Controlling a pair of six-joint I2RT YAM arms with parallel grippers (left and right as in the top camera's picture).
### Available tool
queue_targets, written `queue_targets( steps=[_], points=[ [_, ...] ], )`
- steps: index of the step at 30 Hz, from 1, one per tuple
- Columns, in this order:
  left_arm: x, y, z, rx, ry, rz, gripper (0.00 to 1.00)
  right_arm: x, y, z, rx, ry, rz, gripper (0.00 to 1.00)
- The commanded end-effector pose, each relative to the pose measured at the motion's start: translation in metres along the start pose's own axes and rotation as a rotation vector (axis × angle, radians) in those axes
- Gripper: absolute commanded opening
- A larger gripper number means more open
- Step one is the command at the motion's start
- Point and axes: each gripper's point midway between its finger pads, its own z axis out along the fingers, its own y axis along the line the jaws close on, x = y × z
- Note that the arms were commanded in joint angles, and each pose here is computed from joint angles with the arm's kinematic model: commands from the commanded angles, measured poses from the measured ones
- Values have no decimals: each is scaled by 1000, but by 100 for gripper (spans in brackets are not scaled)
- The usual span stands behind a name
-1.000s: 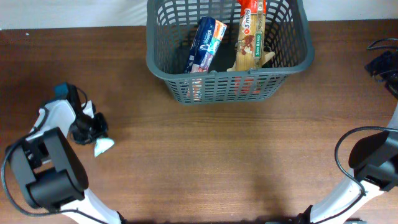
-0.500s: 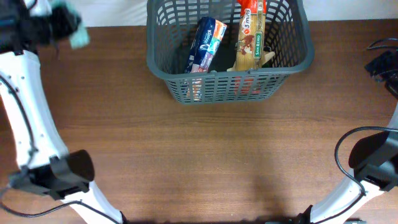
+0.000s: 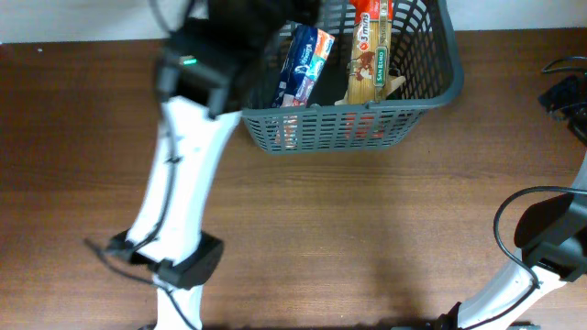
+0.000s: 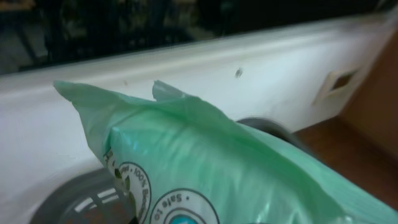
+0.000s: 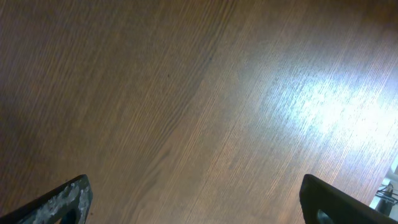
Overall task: Pack container
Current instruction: 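Lift the wipe pack with the left gripper over the basket, then lower the wipe pack into the basket and open the left gripper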
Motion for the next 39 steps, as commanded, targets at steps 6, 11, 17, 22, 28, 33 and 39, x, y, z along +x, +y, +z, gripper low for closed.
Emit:
queue_targets(
  steps=[6,11,17,22,28,33,39],
  points=[
    [108,28,97,-159,234,66,2,-1,-2,1,7,-2,-2,99],
    [154,29,120,-164,341,82,2,-1,-2,1,6,-2,-2,99],
    [194,30,136,-170,434,86,2,-1,-2,1,7,-2,-2,99],
    [213,31,138,-173,488,78,9,-1,-2,1,6,-2,-2,99],
    [217,29,136,-161,504,77,34,-1,-2,1,7,-2,-2,99],
    [219,26,136,-142,514,73,51,-1,-2,1,7,-2,-2,99],
    [218,26,134,-142,516,74,99,-1,-2,1,7,-2,-2,99]
  ],
)
